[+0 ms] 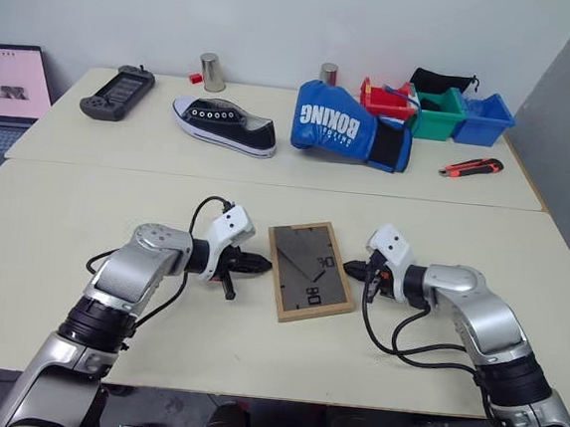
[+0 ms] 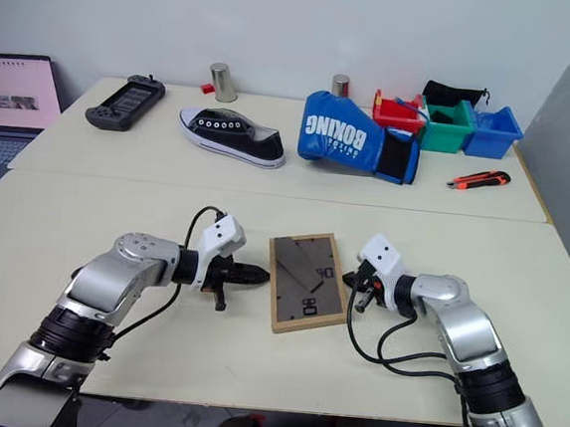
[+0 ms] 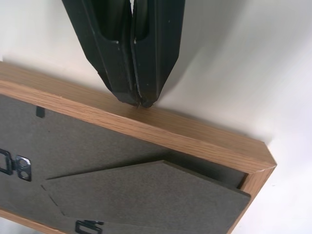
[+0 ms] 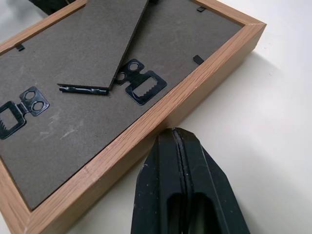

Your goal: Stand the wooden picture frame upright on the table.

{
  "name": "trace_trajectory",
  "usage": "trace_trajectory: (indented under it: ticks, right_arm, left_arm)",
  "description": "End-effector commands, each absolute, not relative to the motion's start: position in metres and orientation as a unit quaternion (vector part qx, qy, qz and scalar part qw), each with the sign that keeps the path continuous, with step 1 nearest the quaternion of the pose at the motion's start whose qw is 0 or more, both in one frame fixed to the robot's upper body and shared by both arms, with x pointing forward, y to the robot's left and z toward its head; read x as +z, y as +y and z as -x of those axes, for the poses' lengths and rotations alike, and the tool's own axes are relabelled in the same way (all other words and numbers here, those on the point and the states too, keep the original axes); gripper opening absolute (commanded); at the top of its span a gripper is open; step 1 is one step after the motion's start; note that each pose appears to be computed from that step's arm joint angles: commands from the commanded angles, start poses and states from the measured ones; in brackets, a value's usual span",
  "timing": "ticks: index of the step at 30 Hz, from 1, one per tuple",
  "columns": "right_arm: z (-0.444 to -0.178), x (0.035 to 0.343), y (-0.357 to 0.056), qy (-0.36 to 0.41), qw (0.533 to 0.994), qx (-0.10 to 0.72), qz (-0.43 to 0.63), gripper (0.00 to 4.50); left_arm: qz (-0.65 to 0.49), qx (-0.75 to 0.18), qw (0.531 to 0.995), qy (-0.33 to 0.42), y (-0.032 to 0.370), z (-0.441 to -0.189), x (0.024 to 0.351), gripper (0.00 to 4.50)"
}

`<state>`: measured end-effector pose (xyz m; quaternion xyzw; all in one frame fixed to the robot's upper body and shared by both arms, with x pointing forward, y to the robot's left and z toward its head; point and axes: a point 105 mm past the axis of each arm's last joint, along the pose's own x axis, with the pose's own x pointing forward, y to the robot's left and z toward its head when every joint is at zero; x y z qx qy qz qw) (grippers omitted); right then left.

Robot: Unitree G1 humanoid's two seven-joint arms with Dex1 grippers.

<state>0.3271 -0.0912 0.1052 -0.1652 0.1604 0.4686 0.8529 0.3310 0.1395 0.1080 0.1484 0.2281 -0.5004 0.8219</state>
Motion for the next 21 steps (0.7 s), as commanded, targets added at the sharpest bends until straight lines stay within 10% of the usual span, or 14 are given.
trace_trajectory:
  ticks: [1,21]
  right_arm:
    - [-0.322,0.118,-0.067,0.130,0.839,0.502,0.166,0.00]
    - [-0.324,0.122,-0.046,0.120,0.826,0.524,0.169,0.00]
  left_arm:
    - [-0.165,-0.488,0.833,0.203,0.148,-0.337,0.125,0.03]
    - [-0.169,-0.456,0.848,0.211,0.167,-0.334,0.121,0.03]
